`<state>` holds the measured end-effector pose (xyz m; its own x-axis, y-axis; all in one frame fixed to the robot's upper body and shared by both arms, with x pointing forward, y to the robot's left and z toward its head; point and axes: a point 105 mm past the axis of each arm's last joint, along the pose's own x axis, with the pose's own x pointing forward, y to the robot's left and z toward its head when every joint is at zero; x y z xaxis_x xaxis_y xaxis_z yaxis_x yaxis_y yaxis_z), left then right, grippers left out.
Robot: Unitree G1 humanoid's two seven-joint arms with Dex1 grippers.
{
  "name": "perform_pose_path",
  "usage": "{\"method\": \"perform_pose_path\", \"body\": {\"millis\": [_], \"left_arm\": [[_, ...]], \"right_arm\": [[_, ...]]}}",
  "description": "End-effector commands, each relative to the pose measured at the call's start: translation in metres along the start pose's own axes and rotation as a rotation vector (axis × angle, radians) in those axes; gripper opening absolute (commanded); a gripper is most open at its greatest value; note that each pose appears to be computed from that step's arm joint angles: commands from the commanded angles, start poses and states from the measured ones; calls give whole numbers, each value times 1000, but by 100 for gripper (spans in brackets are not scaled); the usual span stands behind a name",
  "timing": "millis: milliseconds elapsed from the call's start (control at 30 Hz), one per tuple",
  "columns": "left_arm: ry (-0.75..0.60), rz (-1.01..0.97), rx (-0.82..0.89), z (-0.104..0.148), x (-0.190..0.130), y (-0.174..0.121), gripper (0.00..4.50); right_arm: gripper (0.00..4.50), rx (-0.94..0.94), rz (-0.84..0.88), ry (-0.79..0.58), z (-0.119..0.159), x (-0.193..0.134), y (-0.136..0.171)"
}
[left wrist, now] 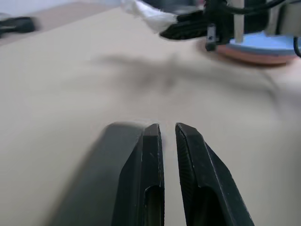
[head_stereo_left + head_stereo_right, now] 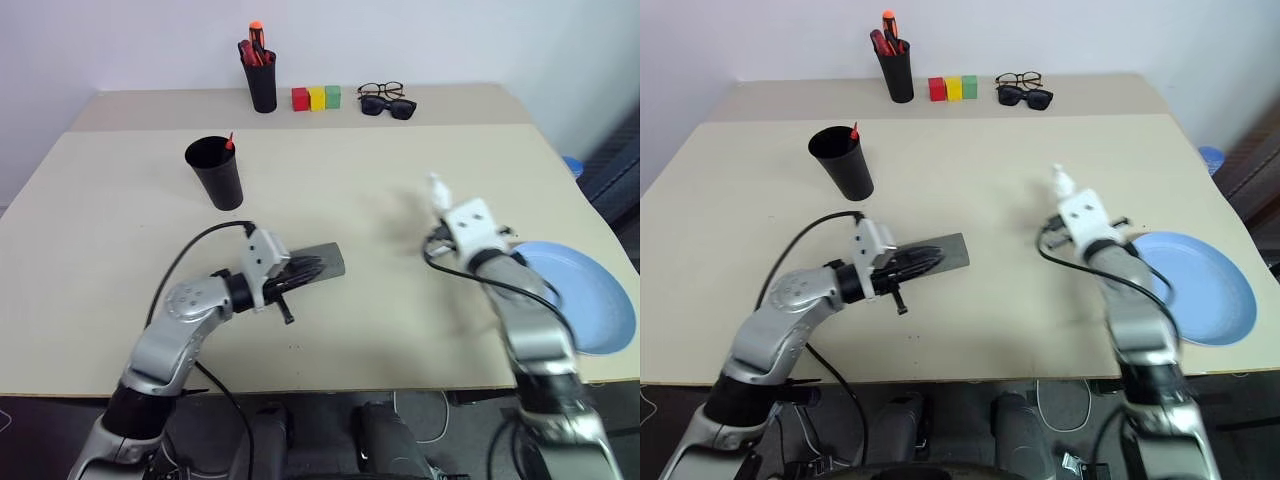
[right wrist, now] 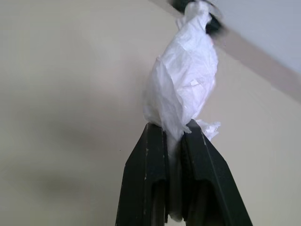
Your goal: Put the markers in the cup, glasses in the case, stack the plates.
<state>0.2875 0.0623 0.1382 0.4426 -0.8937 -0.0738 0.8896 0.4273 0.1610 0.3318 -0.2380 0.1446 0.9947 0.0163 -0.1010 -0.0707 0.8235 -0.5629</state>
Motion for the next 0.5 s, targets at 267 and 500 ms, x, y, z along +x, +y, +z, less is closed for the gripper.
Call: {"method": "perform_pose_path", "body": {"millis": [267, 500], "left_arm": [[-44, -168, 49, 6, 22, -11, 47], [-84, 92, 71, 14, 3, 32, 47]], "right_arm": [[213, 8, -245, 193, -31, -76, -48], [314, -12, -184, 42, 0, -49, -45]]}}
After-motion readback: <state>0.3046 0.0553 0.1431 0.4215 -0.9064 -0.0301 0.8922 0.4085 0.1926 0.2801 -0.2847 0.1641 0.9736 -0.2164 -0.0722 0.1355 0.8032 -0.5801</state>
